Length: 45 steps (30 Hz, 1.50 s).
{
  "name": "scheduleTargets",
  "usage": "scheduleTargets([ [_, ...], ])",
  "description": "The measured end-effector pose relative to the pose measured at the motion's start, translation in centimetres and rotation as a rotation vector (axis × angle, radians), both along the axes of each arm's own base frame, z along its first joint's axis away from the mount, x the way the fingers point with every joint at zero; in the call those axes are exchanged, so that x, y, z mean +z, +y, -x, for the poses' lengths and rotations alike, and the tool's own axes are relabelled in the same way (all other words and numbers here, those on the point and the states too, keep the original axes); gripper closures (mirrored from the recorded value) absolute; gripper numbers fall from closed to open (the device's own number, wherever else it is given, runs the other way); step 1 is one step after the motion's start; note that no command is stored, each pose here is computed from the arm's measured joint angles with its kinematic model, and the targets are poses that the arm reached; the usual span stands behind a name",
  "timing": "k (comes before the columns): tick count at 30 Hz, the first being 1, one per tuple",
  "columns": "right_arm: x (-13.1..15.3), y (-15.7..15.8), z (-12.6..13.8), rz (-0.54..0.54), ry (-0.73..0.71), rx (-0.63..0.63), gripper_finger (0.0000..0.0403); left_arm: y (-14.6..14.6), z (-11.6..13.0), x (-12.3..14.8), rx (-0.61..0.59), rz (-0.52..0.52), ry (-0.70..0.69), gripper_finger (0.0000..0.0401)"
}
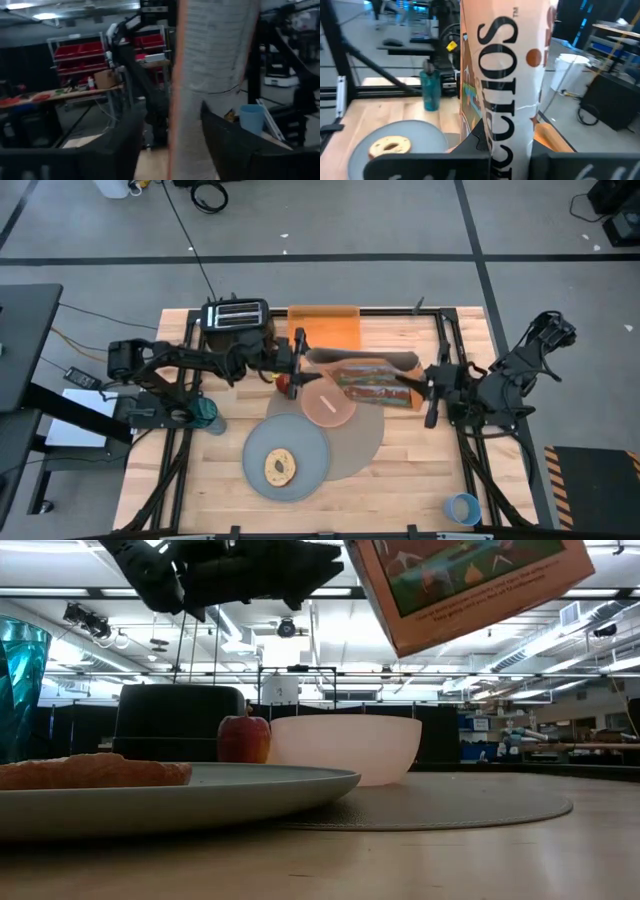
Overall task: Arrange a breakfast setting
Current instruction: Pour the cereal from the cereal box into the pink bowl
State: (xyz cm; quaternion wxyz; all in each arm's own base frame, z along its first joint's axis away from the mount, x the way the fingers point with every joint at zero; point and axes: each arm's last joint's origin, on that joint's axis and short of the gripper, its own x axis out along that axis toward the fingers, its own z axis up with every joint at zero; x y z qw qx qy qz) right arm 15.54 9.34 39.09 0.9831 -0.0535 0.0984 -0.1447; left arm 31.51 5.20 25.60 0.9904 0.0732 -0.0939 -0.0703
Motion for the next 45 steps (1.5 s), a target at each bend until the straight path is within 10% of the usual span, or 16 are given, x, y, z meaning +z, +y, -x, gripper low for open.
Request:
scheduleTargets([
  [8, 0.6, 0.5, -0.3, 0.005, -0.035, 0.071, 0.0395, -3.4, -0.4, -0.5, -0.118, -0.091, 0.031, 0.0093],
  [22, -0.2, 0.2, -3.2, 0.080, 0.003, 0.038, 0.0394, -3.6, 0.2, 2.0, -0.132, 0.156, -0.181, 0.0091],
  [27, 0.0, 0.0, -4.1, 0.089, -0.029, 0.010, 0.0394, -3.0, 0.2, 1.9, -0.113, 0.189, -0.168, 0.0150],
  [36, -0.3, -0.5, -4.5, 0.099, -0.006, -0.010, 0.0357, -2.1, 0.4, 2.1, -0.088, 0.156, -0.182, 0.0380],
  [45, 0.0, -0.8, -3.6, 0.124, 0.008, -0.002, 0.0249, -1.3, 0.8, 2.6, -0.064, 0.157, -0.196, 0.0392],
])
